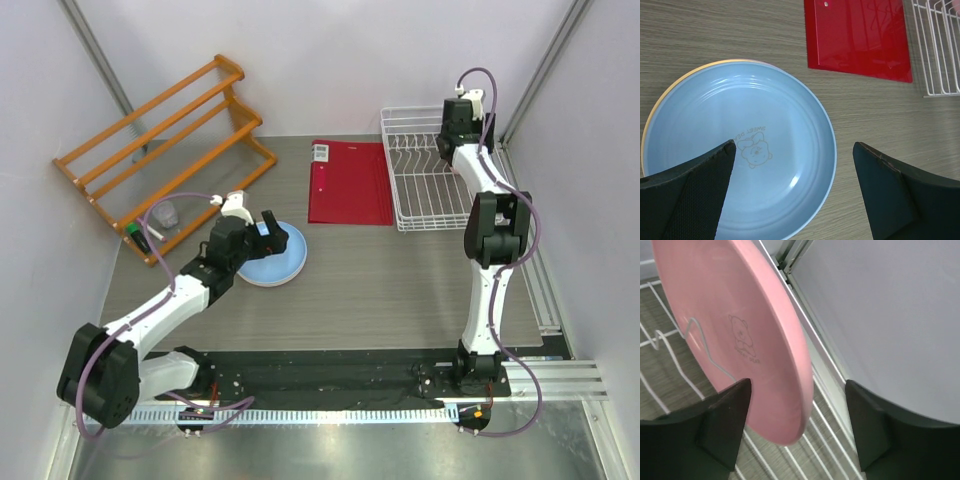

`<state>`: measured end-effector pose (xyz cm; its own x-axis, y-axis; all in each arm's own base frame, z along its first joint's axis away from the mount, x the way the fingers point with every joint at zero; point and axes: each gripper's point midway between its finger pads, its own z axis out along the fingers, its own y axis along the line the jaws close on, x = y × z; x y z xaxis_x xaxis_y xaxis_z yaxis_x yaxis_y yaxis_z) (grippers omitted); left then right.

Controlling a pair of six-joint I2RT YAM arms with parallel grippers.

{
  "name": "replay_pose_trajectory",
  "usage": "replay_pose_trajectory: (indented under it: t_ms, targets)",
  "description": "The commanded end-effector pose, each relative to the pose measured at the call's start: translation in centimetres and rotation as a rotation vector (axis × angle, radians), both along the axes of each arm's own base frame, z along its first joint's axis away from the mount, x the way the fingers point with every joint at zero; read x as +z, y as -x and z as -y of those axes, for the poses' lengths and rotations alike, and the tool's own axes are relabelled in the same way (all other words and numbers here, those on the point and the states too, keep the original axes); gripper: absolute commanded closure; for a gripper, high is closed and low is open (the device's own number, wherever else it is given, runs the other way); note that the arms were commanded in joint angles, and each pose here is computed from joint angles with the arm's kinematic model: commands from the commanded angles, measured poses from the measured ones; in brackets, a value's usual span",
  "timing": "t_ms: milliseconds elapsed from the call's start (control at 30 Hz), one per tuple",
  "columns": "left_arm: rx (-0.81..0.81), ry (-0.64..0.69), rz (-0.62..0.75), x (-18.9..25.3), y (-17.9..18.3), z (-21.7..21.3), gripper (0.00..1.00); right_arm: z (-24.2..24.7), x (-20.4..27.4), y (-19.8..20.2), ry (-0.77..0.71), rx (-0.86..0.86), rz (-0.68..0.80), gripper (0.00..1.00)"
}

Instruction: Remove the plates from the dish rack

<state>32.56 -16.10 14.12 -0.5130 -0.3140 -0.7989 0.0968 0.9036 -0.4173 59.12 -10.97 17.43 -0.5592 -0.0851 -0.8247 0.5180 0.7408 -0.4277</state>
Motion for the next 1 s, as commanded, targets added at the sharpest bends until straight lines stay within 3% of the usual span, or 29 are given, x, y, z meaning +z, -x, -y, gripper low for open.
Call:
replay_pose_trajectory:
  t_ms: [0, 33, 133, 267, 567, 833, 967]
  targets:
    - [-0.032, 0.025, 0.066, 1.8, -1.3, 1.0, 0.00, 0.9, 5.4, -0.8, 0.038, -0.015, 0.123, 0.38]
    - [-0.033, 0.023, 0.062, 1.6, -1.4, 1.1, 0.01, 0.8, 5.3, -0.8, 0.036, -0.012, 0.120, 0.51]
    - [-0.036, 0.025, 0.051, 1.3, -1.5, 1.3, 0.00, 0.6, 5.4, -0.6, 0.038, -0.001, 0.118, 0.77]
    - [-0.036, 0.026, 0.046, 1.0, -1.7, 1.4, 0.00, 0.4, 6.0, -0.5, 0.031, 0.017, 0.133, 0.99]
    - [-0.029, 0.027, 0.029, 0.6, -1.6, 1.3, 0.01, -0.2, 10.5, 1.0, 0.099, -0.046, 0.213, 0.99]
    - [-0.024, 0.025, 0.025, 0.9, -1.3, 1.1, 0.01, -0.3, 14.8, 4.9, 0.257, -0.174, 0.265, 0.99]
    - [-0.025, 0.032, 0.034, 1.4, -1.1, 1.1, 0.01, -0.3, 16.2, 6.4, 0.242, -0.208, 0.273, 0.99]
